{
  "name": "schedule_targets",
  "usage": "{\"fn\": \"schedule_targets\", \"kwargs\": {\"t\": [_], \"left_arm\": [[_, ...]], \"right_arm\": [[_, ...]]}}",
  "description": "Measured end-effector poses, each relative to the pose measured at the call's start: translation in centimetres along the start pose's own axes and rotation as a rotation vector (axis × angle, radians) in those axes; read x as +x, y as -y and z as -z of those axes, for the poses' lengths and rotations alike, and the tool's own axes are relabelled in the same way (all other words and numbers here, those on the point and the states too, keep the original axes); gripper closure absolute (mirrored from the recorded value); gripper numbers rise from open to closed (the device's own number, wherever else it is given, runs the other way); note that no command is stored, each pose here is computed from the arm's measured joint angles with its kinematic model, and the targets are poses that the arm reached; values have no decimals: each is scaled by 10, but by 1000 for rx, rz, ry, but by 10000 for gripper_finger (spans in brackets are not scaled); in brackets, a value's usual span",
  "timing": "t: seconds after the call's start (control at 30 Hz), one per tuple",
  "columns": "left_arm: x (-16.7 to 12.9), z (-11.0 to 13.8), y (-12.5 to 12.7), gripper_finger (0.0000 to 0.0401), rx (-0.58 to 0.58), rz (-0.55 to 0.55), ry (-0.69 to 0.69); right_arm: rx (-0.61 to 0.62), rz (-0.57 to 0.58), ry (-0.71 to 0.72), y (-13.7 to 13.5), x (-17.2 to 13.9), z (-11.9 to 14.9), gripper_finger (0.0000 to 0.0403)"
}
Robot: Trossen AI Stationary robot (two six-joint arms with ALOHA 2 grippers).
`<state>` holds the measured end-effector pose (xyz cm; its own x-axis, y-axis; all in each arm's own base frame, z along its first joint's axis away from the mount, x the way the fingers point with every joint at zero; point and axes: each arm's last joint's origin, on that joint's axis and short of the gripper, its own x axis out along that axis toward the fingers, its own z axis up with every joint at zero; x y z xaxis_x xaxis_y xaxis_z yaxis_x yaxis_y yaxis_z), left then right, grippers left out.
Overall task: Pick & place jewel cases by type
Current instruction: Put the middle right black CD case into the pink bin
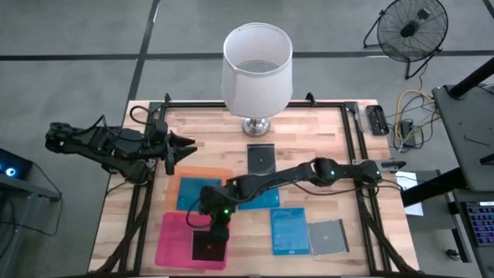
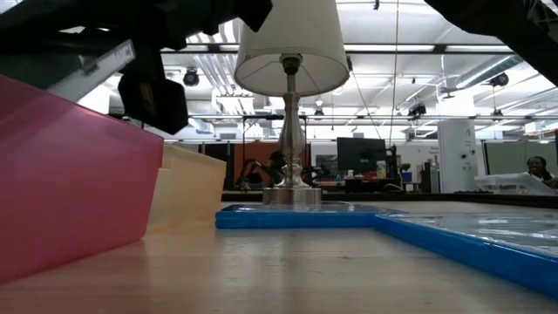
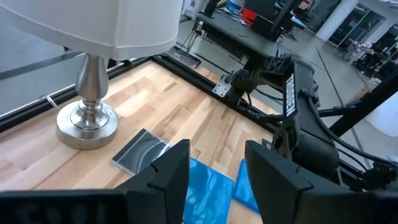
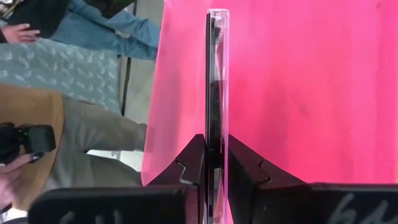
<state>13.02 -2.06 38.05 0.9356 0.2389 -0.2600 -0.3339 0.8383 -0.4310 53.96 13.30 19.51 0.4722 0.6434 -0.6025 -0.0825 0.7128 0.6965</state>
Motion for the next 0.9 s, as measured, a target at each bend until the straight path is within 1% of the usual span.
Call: {"fn": "schedule_targets", "kwargs": {"t": [0.17,0.27,0.6,0.9], "left_arm": [[0,-1,1,263,-4,7,11],[0,-1,1,263,-4,7,12],[0,-2,1,263,-8,12,18],[0,-3,2,263,-2,16,25]], "right_arm": [[-1,-2,-5,3,3,1,374],[-26,-8,4,2,3,0,363],[-60,-7,3,1,4,0,271],[-62,6,13,3,2,-1,215]]}}
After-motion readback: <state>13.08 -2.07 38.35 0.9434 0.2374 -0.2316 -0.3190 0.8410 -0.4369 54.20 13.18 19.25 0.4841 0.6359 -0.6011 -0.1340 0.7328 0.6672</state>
